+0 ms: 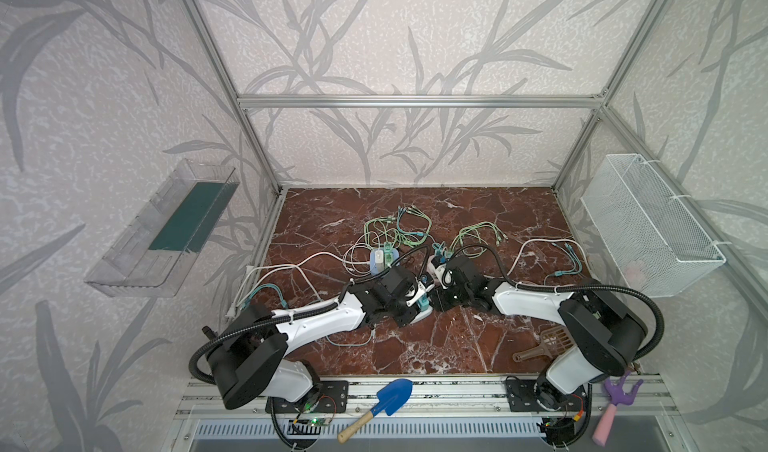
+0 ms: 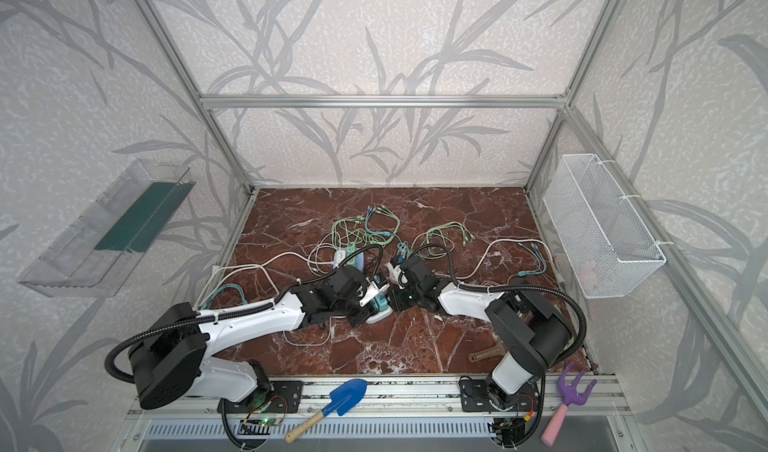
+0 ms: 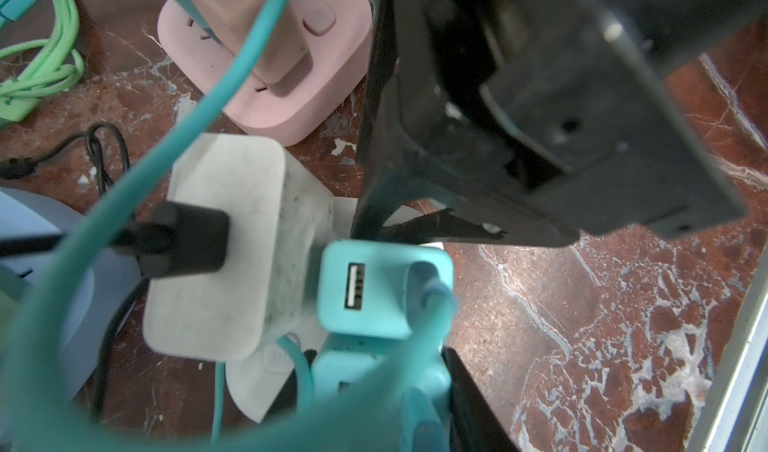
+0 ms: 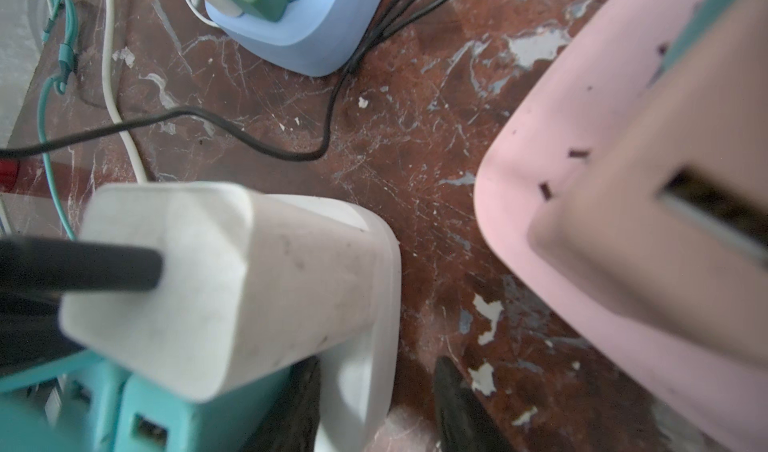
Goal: Pull the plug off the socket
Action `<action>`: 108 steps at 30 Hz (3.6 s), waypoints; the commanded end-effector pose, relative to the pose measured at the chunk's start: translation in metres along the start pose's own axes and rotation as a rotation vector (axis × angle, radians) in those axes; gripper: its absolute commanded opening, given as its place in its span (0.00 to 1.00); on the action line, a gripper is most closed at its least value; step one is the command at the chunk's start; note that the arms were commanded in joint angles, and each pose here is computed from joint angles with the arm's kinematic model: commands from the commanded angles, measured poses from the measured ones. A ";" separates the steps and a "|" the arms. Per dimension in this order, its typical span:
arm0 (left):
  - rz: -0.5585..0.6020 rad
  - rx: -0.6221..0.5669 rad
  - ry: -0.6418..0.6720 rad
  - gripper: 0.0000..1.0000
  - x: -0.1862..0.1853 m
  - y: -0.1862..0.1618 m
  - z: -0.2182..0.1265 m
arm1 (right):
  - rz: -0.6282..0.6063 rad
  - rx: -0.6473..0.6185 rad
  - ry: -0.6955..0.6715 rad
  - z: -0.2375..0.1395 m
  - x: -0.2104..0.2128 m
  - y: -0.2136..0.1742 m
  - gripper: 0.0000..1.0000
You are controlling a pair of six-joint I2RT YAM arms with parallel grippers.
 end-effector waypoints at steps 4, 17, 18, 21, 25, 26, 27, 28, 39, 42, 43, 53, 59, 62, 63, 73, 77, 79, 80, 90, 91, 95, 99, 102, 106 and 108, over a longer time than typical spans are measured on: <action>-0.027 -0.085 -0.040 0.17 0.010 0.016 -0.012 | 0.005 0.275 -0.177 0.006 -0.025 -0.060 0.45; -0.016 -0.112 -0.088 0.16 0.017 0.021 -0.016 | 0.021 0.280 -0.227 0.007 -0.029 -0.062 0.45; -0.015 -0.111 -0.086 0.16 0.017 0.023 -0.017 | 0.027 0.282 -0.236 0.007 -0.029 -0.061 0.45; 0.010 -0.113 -0.043 0.16 0.011 0.022 -0.019 | 0.046 0.281 -0.256 0.007 -0.031 -0.060 0.45; 0.047 -0.116 0.031 0.16 0.003 0.019 -0.022 | 0.061 0.281 -0.266 0.007 -0.031 -0.058 0.45; 0.050 -0.123 0.043 0.16 0.002 0.018 -0.024 | 0.063 0.279 -0.269 0.007 -0.031 -0.058 0.45; 0.049 -0.130 0.053 0.15 0.001 0.017 -0.025 | 0.062 0.279 -0.270 0.007 -0.031 -0.057 0.45; 0.049 -0.136 0.062 0.15 0.000 0.016 -0.026 | 0.062 0.280 -0.272 0.007 -0.031 -0.057 0.45; 0.006 -0.092 0.031 0.15 -0.008 -0.002 -0.029 | 0.078 0.227 -0.235 0.002 -0.027 -0.046 0.48; -0.017 -0.128 0.018 0.16 -0.011 -0.005 -0.036 | 0.073 0.193 -0.207 -0.001 -0.023 -0.040 0.49; -0.026 -0.140 0.012 0.16 -0.012 -0.007 -0.038 | 0.072 0.182 -0.200 -0.002 -0.022 -0.039 0.49; -0.071 -0.169 -0.050 0.16 -0.030 -0.021 -0.040 | 0.080 0.157 -0.164 0.000 -0.021 -0.032 0.50; -0.094 -0.203 -0.062 0.16 -0.040 -0.029 -0.036 | 0.082 0.152 -0.159 0.001 -0.021 -0.032 0.50; -0.102 -0.226 -0.060 0.16 -0.043 -0.030 -0.032 | 0.080 0.151 -0.156 0.000 -0.020 -0.032 0.51; -0.103 -0.233 -0.061 0.16 -0.044 -0.030 -0.030 | 0.078 0.147 -0.155 0.000 -0.020 -0.031 0.51; -0.099 -0.252 -0.048 0.18 -0.054 -0.034 -0.011 | 0.075 0.147 -0.157 -0.002 -0.019 -0.031 0.51; -0.102 -0.233 -0.040 0.18 -0.055 -0.042 -0.005 | 0.075 0.149 -0.159 -0.002 -0.020 -0.032 0.51; -0.100 -0.224 -0.034 0.18 -0.055 -0.044 -0.003 | 0.075 0.150 -0.160 -0.002 -0.020 -0.032 0.51; -0.100 -0.228 -0.029 0.18 -0.055 -0.045 -0.002 | 0.075 0.149 -0.159 -0.003 -0.020 -0.032 0.51; -0.106 -0.215 -0.007 0.21 -0.054 -0.057 0.007 | 0.077 0.157 -0.160 -0.002 -0.020 -0.034 0.51; -0.106 -0.214 -0.004 0.22 -0.054 -0.058 0.007 | 0.077 0.157 -0.160 -0.002 -0.020 -0.034 0.51; -0.104 -0.209 0.001 0.26 -0.053 -0.060 0.007 | 0.076 0.156 -0.160 -0.003 -0.020 -0.035 0.51; -0.104 -0.203 0.004 0.34 -0.053 -0.062 0.006 | 0.073 0.154 -0.159 -0.003 -0.020 -0.034 0.51; -0.103 -0.198 0.006 0.36 -0.053 -0.063 0.006 | 0.071 0.153 -0.160 -0.003 -0.020 -0.034 0.51; -0.108 -0.179 0.009 0.41 -0.053 -0.066 0.007 | 0.070 0.156 -0.161 -0.004 -0.020 -0.035 0.51; -0.119 -0.171 0.015 0.43 -0.052 -0.067 0.006 | 0.070 0.154 -0.162 -0.004 -0.020 -0.034 0.51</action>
Point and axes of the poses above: each gripper's point midway between its finger pads, its own z axis out along the fingers, its own x axis along the line the jaws close on, y = z × x, the point moved 10 cm from there along -z, back along the fingers, and after that the axes turned 4 degrees about -z, right-handed, at the moved point
